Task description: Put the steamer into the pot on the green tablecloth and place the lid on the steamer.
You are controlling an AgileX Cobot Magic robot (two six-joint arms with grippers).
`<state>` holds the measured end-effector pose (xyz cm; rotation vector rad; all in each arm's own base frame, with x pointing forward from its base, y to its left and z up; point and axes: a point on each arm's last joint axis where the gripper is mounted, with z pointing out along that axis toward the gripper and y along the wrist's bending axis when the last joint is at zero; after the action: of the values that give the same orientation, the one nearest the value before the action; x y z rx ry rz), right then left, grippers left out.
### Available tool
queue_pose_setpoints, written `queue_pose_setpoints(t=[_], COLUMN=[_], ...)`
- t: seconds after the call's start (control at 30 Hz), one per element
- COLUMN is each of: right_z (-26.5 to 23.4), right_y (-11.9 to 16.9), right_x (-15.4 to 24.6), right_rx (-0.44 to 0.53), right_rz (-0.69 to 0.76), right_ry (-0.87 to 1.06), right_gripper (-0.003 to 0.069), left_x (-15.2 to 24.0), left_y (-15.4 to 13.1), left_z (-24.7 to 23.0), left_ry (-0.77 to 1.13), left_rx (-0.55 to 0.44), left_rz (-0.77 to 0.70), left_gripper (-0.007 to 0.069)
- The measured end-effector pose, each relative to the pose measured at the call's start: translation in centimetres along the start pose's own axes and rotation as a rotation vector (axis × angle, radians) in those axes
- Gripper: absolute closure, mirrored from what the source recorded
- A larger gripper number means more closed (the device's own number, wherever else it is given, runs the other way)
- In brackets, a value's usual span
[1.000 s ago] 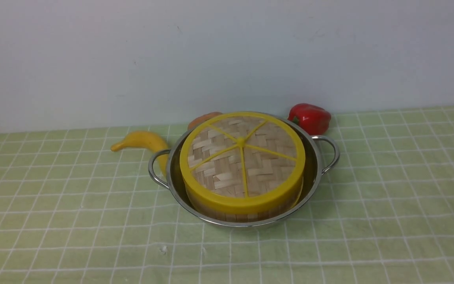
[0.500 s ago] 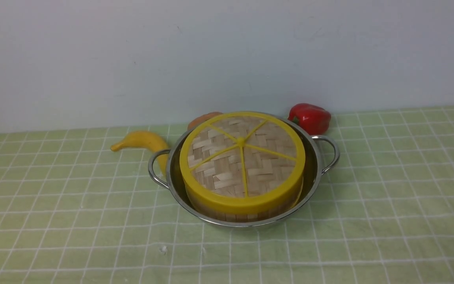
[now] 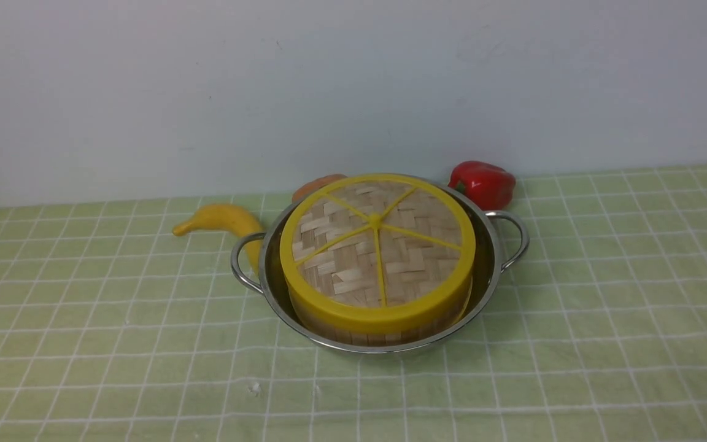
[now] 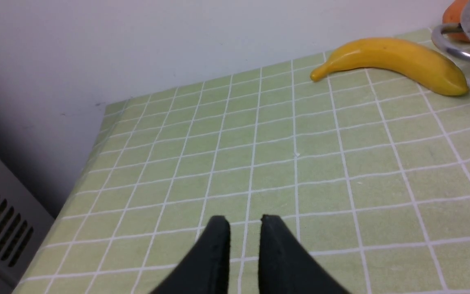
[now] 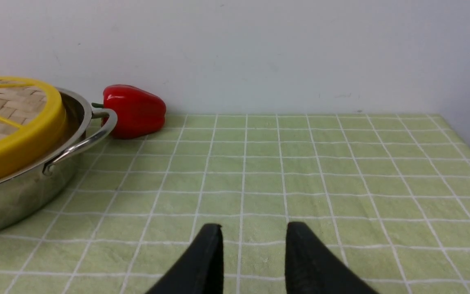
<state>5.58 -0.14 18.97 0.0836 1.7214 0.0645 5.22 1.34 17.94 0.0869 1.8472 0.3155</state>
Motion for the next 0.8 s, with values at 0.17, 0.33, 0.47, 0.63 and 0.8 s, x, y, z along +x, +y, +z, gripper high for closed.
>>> queue_pose_setpoints(t=[0.17,0.33,0.47,0.63,0.8], right_z=[0.01,0.01,0.01,0.01,0.01], right_y=[0.00,0.00,0.00,0.00,0.00], right_x=[0.02,0.02,0.02,0.02,0.02], right_rx=[0.000,0.000,0.000,0.000,0.000], right_rz=[0.001,0.001,0.001,0.001,0.001], right_ry=[0.000,0.000,0.000,0.000,0.000], right_gripper=[0.0419,0.0419,0.0419,0.0419,0.0419], left_x=[0.00,0.00,0.00,0.00,0.00], left_y=[0.00,0.00,0.00,0.00,0.00], left_z=[0.00,0.00,0.00,0.00,0.00], left_ry=[0.000,0.000,0.000,0.000,0.000], left_rx=[0.000,0.000,0.000,0.000,0.000], left_rz=[0.000,0.000,0.000,0.000,0.000], left_gripper=[0.0508,0.0498,0.0497,0.0487,0.0481])
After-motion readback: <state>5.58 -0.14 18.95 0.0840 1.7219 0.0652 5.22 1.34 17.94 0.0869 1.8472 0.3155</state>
